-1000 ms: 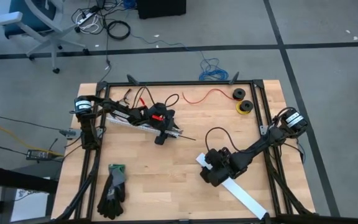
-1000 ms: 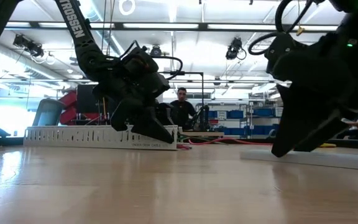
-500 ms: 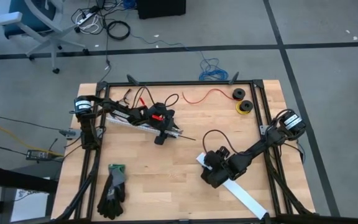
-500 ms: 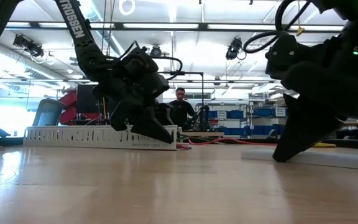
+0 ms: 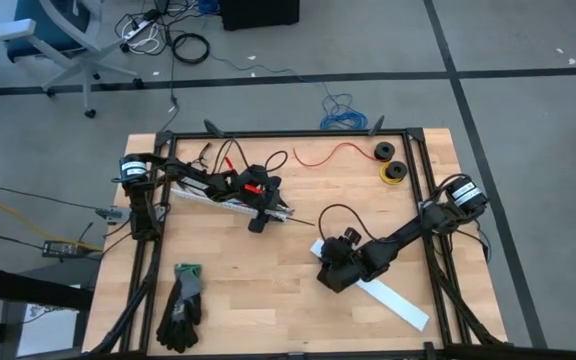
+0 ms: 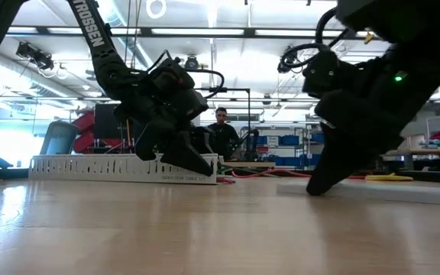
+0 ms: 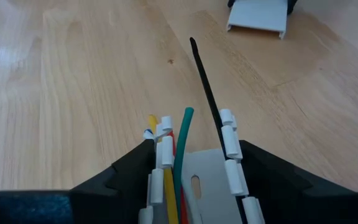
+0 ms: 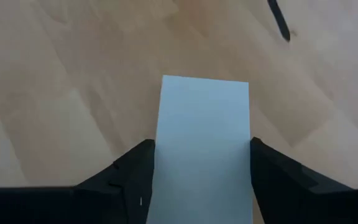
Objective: Ziptie cables
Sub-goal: Close the cable duct with the cable duct lid
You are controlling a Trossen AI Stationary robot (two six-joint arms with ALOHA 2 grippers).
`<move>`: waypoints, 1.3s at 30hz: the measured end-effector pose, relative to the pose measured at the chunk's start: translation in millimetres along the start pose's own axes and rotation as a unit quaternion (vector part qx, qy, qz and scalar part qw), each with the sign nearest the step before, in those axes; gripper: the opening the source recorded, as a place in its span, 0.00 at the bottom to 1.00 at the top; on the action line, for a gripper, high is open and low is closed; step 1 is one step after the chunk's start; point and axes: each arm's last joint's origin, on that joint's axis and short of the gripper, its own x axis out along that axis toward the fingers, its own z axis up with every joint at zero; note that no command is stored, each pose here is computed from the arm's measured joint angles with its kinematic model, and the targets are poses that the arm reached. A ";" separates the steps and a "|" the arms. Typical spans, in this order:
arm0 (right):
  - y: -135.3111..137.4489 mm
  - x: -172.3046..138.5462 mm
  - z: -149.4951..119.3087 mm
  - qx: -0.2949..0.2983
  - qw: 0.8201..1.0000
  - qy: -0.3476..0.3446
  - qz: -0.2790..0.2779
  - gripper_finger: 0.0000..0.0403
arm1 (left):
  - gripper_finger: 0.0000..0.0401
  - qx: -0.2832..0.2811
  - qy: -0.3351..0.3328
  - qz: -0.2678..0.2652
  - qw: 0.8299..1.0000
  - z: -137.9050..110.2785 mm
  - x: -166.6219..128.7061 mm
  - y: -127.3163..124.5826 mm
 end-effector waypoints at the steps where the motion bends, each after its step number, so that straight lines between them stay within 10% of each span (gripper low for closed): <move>1: -0.3 1.1 1.7 -0.004 1.000 -0.003 0.000 0.53 | 0.56 0.000 0.000 0.000 1.000 0.0 0.0 0.0; 39: -35.8 6.4 94.5 -0.072 0.988 -0.127 0.051 0.56 | 0.56 -0.001 -0.016 -0.038 0.999 0.2 0.3 -3.0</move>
